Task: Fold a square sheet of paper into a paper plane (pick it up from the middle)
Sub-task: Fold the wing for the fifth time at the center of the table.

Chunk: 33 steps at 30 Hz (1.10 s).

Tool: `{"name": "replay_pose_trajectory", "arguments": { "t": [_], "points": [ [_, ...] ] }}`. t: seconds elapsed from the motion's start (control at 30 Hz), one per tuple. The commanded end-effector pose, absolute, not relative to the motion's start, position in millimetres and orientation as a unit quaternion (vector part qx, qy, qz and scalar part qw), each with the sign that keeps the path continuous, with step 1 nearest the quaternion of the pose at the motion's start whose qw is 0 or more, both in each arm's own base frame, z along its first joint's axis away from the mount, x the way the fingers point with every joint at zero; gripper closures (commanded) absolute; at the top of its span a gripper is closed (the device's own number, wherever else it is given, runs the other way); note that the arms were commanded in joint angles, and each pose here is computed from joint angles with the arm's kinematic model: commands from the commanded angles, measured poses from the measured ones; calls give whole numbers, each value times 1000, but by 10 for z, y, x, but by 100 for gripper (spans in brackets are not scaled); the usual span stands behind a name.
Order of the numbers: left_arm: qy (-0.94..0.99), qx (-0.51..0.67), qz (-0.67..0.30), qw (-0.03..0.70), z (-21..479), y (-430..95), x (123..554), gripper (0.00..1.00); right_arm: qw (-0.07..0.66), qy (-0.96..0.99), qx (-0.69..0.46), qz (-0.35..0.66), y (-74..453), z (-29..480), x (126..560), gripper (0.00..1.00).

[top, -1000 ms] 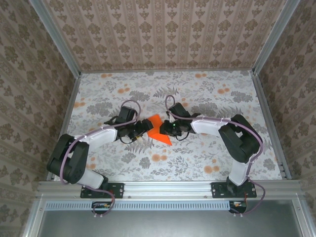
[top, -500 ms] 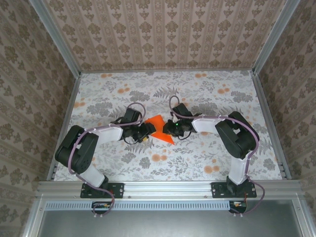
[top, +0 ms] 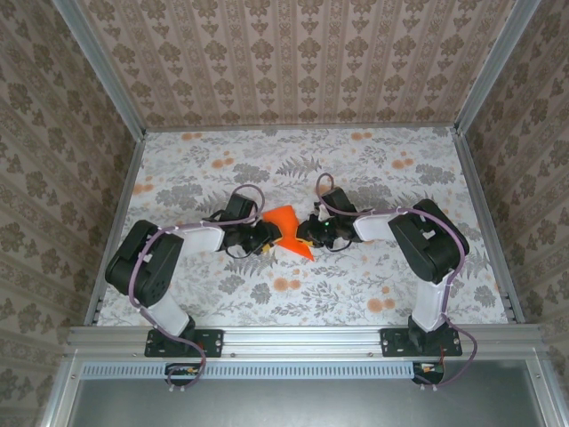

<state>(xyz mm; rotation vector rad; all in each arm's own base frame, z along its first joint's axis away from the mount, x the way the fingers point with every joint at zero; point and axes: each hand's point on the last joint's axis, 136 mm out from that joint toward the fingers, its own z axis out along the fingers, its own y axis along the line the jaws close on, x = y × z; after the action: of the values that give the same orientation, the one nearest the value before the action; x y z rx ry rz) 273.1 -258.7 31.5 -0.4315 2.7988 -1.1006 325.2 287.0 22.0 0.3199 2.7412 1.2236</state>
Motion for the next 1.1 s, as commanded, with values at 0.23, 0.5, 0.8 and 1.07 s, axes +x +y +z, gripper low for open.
{"name": "replay_pose_trajectory", "arguments": {
  "t": [0.23, 0.5, 0.8, 1.07],
  "points": [
    [909, -125, -393, 63, 470, -2760, 2876, 68, 39, 902, 115, 414, 2845, 96, 3189, 76],
    [908, -117, -398, 62, 505, -2783, 2882, 86, 88, 898, 26, 431, 2905, 335, 3234, 66],
    [907, -113, -400, 60, 579, -2820, 2876, 99, 206, 897, -105, 376, 2743, 657, 3225, 48],
    [908, -118, -398, 57, 626, -2836, 2876, 99, 309, 901, -202, 230, 2568, 750, 3090, 42]
  ]
}}
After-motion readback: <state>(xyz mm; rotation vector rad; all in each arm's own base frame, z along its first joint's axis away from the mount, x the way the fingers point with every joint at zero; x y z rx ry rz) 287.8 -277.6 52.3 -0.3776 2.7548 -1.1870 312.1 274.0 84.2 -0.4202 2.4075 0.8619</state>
